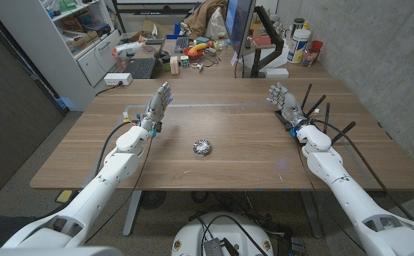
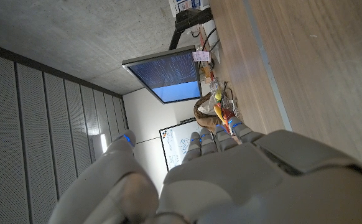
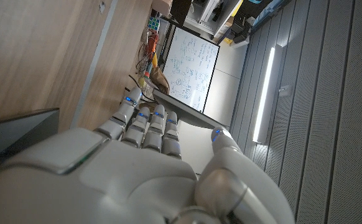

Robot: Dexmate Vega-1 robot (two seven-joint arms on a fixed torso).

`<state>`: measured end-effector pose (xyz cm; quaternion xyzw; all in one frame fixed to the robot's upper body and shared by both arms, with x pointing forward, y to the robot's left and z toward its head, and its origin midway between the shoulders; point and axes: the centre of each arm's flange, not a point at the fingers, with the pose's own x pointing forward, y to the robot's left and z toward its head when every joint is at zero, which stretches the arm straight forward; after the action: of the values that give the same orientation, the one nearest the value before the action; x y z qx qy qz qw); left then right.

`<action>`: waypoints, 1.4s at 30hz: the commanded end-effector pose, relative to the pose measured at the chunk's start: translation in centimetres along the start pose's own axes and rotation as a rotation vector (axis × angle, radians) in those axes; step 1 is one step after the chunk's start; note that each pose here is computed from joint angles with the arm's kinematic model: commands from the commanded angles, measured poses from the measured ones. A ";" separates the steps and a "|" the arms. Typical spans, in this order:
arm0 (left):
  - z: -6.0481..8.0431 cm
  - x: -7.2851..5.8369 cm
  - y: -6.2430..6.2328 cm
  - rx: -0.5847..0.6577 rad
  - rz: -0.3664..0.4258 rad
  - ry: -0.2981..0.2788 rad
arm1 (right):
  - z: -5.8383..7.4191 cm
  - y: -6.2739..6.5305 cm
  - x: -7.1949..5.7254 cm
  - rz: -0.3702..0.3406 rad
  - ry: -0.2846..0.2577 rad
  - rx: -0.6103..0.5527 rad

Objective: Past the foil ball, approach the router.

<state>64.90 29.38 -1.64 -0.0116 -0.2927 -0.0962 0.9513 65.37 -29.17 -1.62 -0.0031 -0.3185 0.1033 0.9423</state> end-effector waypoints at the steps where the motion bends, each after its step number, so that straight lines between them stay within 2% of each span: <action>1: -0.1 -0.2 0.1 0.001 0.004 0.006 | 0.7 -0.6 -0.2 0.004 -0.037 -0.057; 6: 0.0 -0.2 0.1 0.001 0.002 0.005 | 1.3 -0.7 -0.2 0.009 -0.053 -0.087; 19: -0.3 -0.5 0.1 -0.011 0.004 -0.001 | 1.9 -1.3 -0.7 0.004 -0.064 -0.143; 42: -0.1 -1.2 0.0 -0.009 0.009 -0.012 | 4.2 -2.9 -1.1 -0.013 -0.108 -0.224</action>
<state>64.34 29.60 -2.32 -0.0184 -0.2953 -0.0940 0.9506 63.07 -31.66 0.56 -0.0896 -0.3688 0.0702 0.9225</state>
